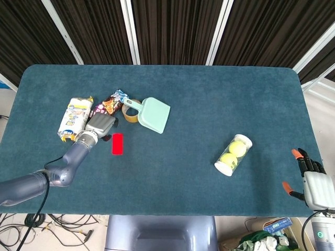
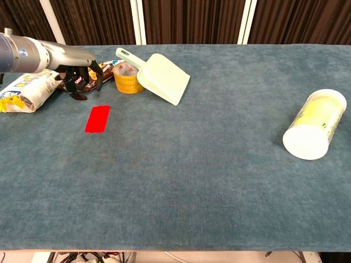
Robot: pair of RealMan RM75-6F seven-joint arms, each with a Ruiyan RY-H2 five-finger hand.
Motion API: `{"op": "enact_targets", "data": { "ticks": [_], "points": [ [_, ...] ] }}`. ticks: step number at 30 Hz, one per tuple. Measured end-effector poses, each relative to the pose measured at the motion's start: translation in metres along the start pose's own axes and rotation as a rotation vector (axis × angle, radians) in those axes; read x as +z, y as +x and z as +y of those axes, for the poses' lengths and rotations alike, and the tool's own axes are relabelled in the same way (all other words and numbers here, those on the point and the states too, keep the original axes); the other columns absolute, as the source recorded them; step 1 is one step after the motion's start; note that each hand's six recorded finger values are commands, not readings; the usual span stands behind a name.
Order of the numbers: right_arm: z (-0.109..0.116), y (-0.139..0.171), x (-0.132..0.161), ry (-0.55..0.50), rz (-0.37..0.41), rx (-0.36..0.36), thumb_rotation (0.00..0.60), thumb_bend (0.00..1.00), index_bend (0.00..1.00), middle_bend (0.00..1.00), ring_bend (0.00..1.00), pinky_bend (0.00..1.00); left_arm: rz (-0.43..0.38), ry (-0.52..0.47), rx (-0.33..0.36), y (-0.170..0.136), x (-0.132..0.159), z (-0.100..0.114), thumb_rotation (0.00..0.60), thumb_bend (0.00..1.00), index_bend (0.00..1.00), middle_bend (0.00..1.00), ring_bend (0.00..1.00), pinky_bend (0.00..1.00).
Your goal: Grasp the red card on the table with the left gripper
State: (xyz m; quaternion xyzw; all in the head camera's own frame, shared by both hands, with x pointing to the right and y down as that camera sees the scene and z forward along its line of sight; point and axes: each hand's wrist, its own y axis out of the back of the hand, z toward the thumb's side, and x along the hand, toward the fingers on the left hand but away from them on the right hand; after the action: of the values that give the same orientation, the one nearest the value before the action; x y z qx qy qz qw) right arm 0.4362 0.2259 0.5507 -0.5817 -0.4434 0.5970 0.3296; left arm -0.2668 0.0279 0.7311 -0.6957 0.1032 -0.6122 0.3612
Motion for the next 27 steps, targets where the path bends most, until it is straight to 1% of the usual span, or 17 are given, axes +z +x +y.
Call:
{"op": "enact_targets", "data": {
  "ticks": [3, 9, 27],
  "points": [
    [0.000, 0.000, 0.000, -0.005, -0.001, 0.001, 0.600, 0.16, 0.13, 0.06, 0.18, 0.19, -0.001, -0.021, -0.007, 0.004, 0.004, -0.004, 0.600, 0.36, 0.40, 0.76, 0.75, 0.75],
    [0.000, 0.000, 0.000, -0.004, -0.001, 0.000, 0.600, 0.16, 0.13, 0.06, 0.18, 0.19, 0.002, -0.029, 0.000, 0.010, 0.008, -0.008, 0.600, 0.36, 0.40, 0.76, 0.75, 0.75],
    [0.001, 0.000, -0.001, -0.003, -0.006, -0.001, 0.600, 0.16, 0.13, 0.06, 0.18, 0.19, -0.010, -0.019, -0.018, 0.021, 0.017, -0.020, 0.600, 0.36, 0.42, 0.77, 0.76, 0.75]
  ]
}}
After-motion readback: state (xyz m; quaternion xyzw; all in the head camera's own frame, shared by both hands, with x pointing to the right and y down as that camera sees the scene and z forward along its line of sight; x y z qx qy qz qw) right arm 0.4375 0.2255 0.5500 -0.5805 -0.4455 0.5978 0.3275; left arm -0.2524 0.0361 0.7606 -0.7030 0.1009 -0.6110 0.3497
